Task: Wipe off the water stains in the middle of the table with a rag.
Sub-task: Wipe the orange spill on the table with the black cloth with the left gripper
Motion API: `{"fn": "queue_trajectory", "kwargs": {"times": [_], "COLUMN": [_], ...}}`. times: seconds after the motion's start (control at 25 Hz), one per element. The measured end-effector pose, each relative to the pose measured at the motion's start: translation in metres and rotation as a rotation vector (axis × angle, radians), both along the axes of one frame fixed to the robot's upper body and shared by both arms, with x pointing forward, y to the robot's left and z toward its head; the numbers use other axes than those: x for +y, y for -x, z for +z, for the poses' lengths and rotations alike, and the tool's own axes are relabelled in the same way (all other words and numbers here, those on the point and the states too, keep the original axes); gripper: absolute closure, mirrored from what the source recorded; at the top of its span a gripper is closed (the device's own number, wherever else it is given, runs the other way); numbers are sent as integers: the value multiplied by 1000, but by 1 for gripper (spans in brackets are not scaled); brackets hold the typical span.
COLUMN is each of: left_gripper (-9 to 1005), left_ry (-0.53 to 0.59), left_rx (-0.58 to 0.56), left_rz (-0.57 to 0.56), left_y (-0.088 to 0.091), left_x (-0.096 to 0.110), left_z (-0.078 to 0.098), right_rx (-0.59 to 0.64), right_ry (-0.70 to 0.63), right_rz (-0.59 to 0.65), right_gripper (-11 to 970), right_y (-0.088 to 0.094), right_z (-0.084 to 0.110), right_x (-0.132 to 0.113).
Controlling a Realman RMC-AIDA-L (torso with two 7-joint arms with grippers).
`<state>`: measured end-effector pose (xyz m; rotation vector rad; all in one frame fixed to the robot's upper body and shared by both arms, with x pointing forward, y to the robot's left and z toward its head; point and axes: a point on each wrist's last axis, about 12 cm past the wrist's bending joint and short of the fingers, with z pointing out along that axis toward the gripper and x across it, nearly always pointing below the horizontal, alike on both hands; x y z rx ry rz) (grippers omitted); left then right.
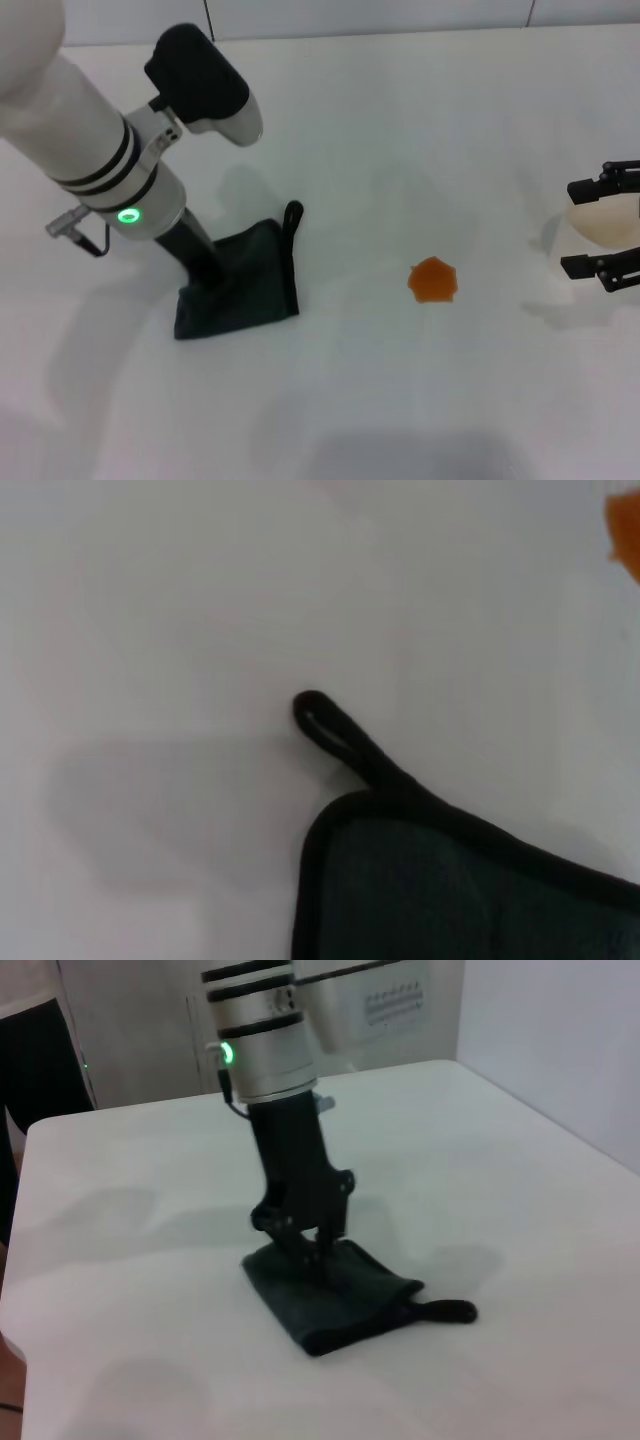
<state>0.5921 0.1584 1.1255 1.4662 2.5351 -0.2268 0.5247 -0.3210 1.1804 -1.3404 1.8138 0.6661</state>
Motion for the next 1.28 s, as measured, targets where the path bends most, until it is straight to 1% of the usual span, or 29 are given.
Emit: {"fn": "queue_trajectory", "kwargs": {"times": [0.16,0.28,0.48,0.6,0.72,0.96,1.28], "left_gripper": [897,897,897,896,896,896,897], "left_ry": [18,16,23,40,49,43,71], "left_rx": [-53,-73,-106,-111,-107,-95,-101], "left_rz": [44,42,44,29,8,-66,-131], "left_y": [-13,-21,-36,-40,-38,-25,-15], "left_x": [-7,-15,-36,-50,-61,-89,-112], "left_z": [5,6,10,15,17,14,16], "right_rx": [-4,-7,-8,-8,-5,-2,1], "right_ry": [1,1,3,5,4,2,-2], "right_rz": [4,5,10,19,31,37,38], "right_gripper": [103,103,103,103,103,103,103], "right_y": [-1,-2,-3,-4,-6,-7,-6], "right_z": [0,1,1,1,0,0,0], "right_x": [1,2,3,6,10,11,12]}}
